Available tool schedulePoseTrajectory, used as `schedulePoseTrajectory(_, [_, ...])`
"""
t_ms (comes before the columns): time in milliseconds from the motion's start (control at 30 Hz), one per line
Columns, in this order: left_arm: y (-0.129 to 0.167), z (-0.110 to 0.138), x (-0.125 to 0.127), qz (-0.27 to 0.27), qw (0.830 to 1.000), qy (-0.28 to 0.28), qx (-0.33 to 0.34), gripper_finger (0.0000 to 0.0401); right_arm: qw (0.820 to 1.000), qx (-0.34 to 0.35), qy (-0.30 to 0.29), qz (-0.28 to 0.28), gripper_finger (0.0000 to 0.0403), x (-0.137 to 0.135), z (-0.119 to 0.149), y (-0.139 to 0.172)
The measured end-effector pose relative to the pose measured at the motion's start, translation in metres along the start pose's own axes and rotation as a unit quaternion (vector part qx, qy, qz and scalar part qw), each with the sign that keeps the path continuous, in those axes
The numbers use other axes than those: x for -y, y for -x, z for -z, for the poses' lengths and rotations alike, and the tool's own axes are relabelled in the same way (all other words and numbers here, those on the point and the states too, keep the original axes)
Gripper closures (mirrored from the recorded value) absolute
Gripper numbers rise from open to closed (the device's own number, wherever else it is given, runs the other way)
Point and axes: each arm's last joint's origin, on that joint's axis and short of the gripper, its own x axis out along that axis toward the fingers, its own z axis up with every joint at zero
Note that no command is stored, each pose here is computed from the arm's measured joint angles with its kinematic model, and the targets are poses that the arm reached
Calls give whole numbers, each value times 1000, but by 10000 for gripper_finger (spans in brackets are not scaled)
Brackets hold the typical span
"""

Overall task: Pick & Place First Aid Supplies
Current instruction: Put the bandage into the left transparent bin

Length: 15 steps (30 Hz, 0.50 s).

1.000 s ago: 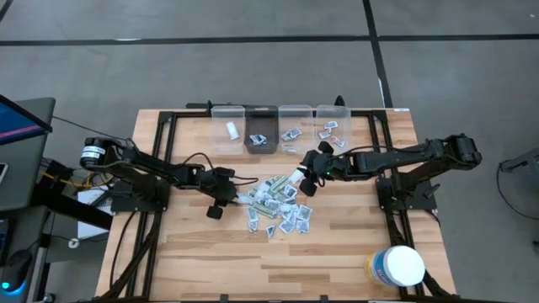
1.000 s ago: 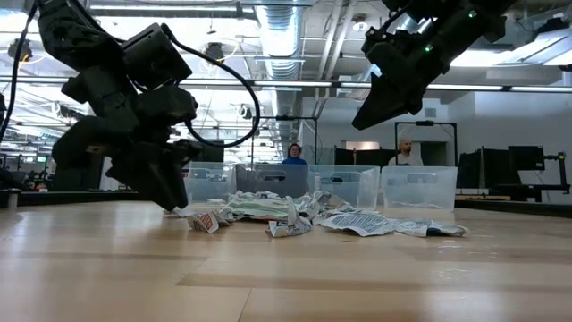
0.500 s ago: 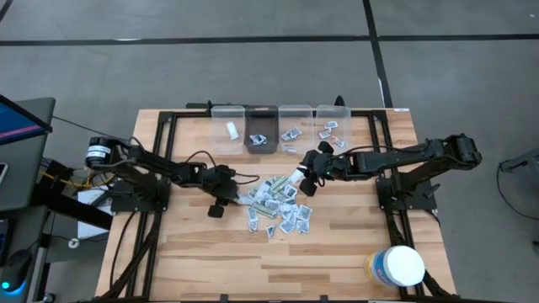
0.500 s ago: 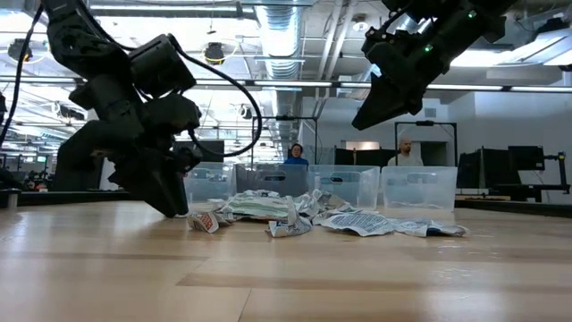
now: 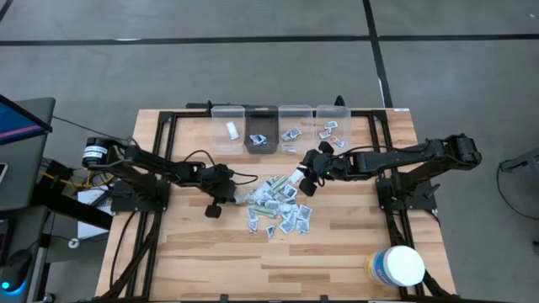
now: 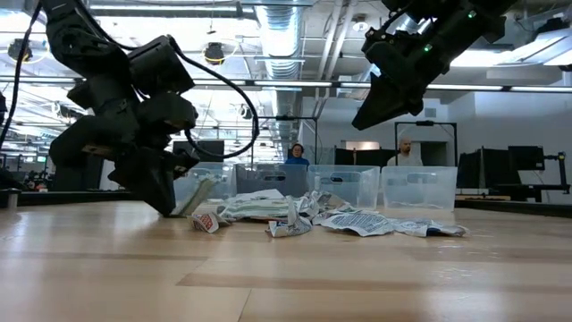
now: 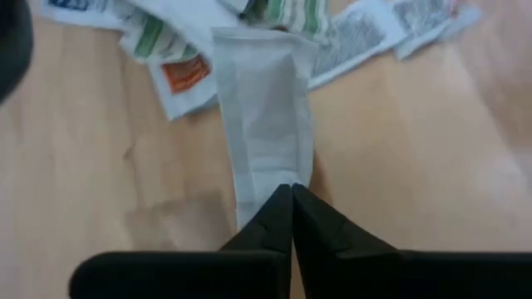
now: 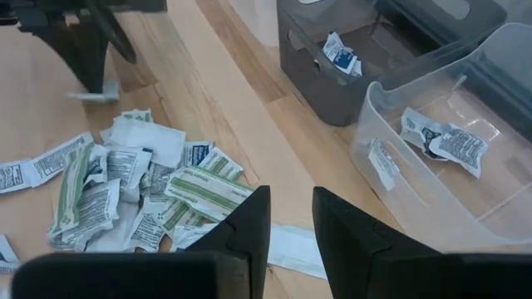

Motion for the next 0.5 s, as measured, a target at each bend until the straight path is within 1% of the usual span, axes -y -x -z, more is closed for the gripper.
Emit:
schedulePoseTrajectory(167, [16, -8, -2, -49, 998, -29, 22, 396, 1000, 0, 0, 0, 317, 0, 0, 0])
schedulePoseTrajectory(333, [35, -16, -6, -117, 991, -37, 50, 396, 1000, 0, 0, 0, 317, 0, 0, 0])
schedulePoseTrajectory(433, [50, -20, -10, -170, 982, -41, 68, 397, 1000, 0, 0, 0, 317, 0, 0, 0])
schedulePoseTrajectory(500, [62, -22, -15, -221, 971, -35, 80, 395, 1000, 0, 0, 0, 317, 0, 0, 0])
